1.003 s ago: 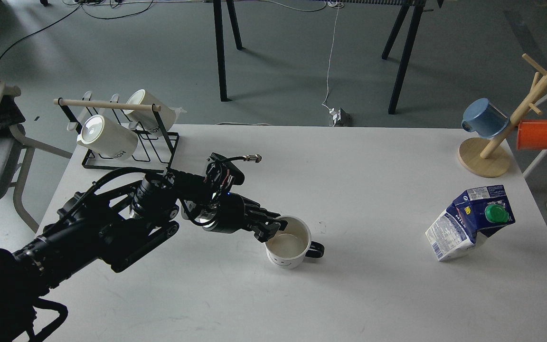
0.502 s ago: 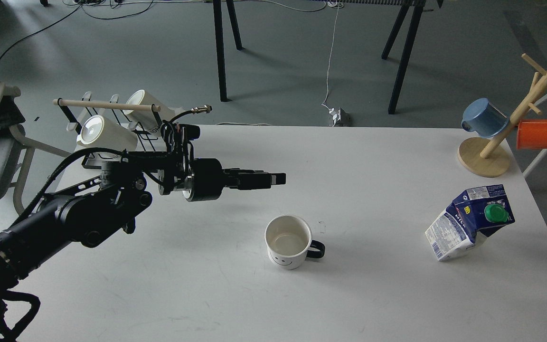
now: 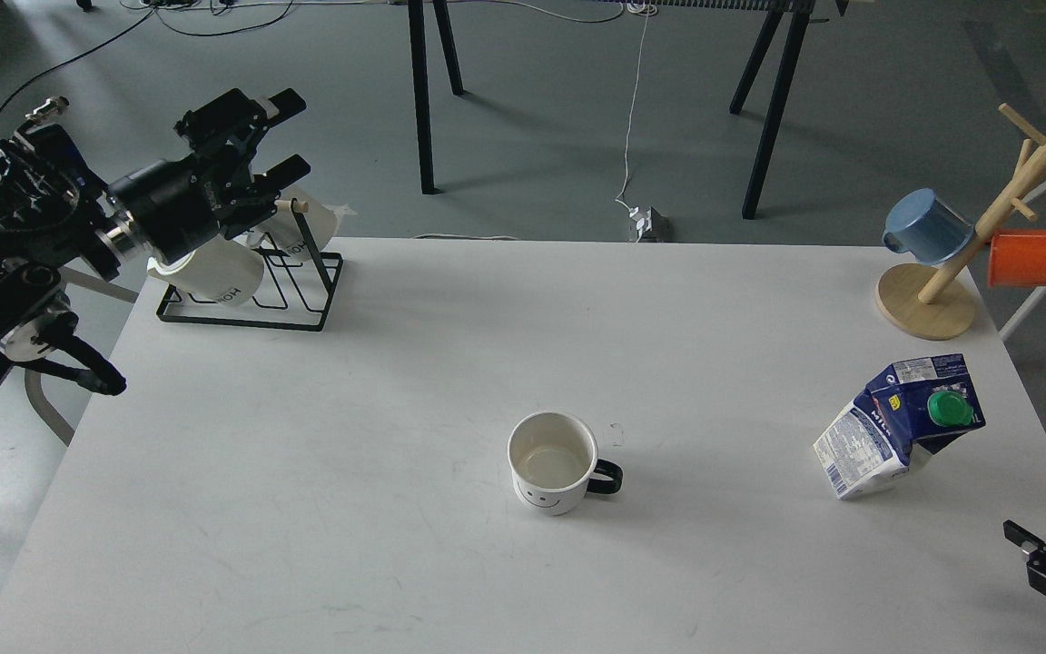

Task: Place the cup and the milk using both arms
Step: 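Release the mug and retract the left gripper toward the rack, then reach the right gripper to the milk carton and grasp it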

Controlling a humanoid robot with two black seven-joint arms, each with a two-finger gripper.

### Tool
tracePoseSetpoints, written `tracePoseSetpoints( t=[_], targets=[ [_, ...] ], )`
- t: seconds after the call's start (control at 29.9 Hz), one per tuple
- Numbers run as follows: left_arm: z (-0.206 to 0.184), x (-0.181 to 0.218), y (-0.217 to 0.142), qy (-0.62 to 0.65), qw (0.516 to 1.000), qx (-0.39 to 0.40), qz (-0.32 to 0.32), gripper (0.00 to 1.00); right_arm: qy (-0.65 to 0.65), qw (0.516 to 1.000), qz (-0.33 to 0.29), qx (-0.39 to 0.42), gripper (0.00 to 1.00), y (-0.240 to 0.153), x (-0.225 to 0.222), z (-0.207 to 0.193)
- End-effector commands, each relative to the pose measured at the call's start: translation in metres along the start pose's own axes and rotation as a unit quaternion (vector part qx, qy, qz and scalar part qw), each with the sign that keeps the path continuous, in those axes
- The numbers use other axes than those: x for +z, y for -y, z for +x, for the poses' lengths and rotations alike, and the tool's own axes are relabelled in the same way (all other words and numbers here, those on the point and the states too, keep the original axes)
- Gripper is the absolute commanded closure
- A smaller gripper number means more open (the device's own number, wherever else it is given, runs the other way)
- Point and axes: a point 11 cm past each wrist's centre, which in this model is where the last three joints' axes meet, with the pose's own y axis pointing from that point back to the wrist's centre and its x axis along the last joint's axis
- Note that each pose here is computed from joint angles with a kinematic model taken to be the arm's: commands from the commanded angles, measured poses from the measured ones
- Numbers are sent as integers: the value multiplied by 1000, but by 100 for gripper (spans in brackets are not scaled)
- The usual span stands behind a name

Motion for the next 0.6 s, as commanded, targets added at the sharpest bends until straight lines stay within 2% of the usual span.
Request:
tracePoseSetpoints(
  t=[0.0, 0.17, 0.57],
  targets=[
    [2, -3, -4, -5, 1000, 5, 3, 3, 13, 1000, -25, -11, 4, 16, 28, 8],
    [-4, -10, -4, -12, 1000, 2, 7, 2, 0, 999, -42, -26, 4, 35, 42, 4],
    [-10, -20, -7, -21, 1000, -1, 15, 1, -9, 997, -50, -49, 5, 54, 48, -9]
  ],
)
